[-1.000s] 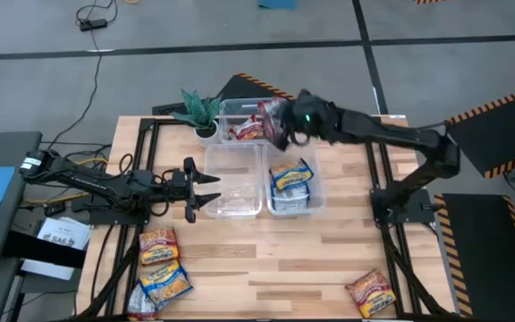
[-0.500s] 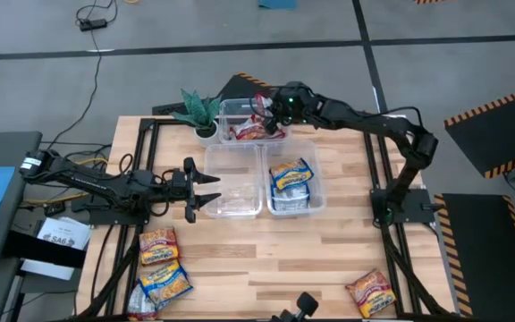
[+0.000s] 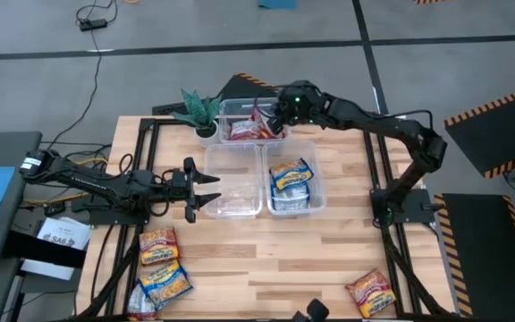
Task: Sort Maruchan noodles
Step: Put the red noodle pack into the bottom left transparent bin
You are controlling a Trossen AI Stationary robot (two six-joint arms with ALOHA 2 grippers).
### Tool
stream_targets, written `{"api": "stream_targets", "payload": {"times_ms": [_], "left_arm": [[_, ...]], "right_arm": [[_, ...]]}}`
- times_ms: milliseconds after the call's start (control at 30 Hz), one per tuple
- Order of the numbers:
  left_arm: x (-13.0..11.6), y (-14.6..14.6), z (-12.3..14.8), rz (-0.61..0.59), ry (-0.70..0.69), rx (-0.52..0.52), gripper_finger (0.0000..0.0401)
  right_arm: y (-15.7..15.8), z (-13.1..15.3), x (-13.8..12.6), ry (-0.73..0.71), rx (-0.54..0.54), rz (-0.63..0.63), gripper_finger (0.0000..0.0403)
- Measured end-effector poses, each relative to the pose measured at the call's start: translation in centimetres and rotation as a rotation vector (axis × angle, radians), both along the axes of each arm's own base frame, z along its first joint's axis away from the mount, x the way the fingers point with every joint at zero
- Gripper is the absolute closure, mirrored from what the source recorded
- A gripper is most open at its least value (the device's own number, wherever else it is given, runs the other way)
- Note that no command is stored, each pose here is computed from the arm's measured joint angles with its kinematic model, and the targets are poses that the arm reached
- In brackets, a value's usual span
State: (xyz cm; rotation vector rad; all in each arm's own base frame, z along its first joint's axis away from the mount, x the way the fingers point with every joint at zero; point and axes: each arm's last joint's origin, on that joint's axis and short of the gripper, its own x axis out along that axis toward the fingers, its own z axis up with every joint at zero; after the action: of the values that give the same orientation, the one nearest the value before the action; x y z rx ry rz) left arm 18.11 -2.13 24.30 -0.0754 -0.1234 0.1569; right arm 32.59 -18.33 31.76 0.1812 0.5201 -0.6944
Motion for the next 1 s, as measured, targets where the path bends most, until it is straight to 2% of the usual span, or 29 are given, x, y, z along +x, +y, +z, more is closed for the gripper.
{"api": "stream_targets", "payload": {"times_ms": [167, 300, 433, 533, 667, 800, 933, 1000], "left_arm": [[0.0, 0.0, -0.1, 0.000, 0.006, 0.001, 0.0193], [0.0, 0.0, -0.1, 0.000, 0.009, 0.001, 0.0193], [0.0, 0.0, -0.1, 0.000, 0.009, 0.001, 0.0193], [0.0, 0.0, -0.1, 0.000, 0.009, 0.000, 0.0193], [0.0, 0.0, -0.1, -0.002, 0.008, -0.014, 0.0193], [0.0, 0.0, -0.2, -0.004, 0.015, -0.023, 0.0193], [0.0, 0.0, -0.2, -0.004, 0.019, -0.021, 0.0193], [0.0, 0.0, -0.3, -0.002, 0.024, -0.010, 0.0193]], "right_arm": [[1.1, 1.9, -1.7, 0.003, -0.006, 0.009, 0.0211], [3.2, 3.5, -4.3, 0.105, 0.017, 0.049, 0.0175], [6.1, 4.0, -7.3, 0.237, 0.097, 0.083, 0.0164], [8.6, 3.3, -9.3, 0.301, 0.151, 0.114, 0.0164], [12.1, 1.5, -11.7, 0.309, 0.180, 0.186, 0.0164], [15.2, -0.9, -13.6, 0.216, 0.181, 0.268, 0.0164], [17.8, -2.8, -14.4, 0.006, 0.138, 0.383, 0.0164], [18.7, -3.6, -14.3, -0.114, 0.083, 0.447, 0.0164]]}}
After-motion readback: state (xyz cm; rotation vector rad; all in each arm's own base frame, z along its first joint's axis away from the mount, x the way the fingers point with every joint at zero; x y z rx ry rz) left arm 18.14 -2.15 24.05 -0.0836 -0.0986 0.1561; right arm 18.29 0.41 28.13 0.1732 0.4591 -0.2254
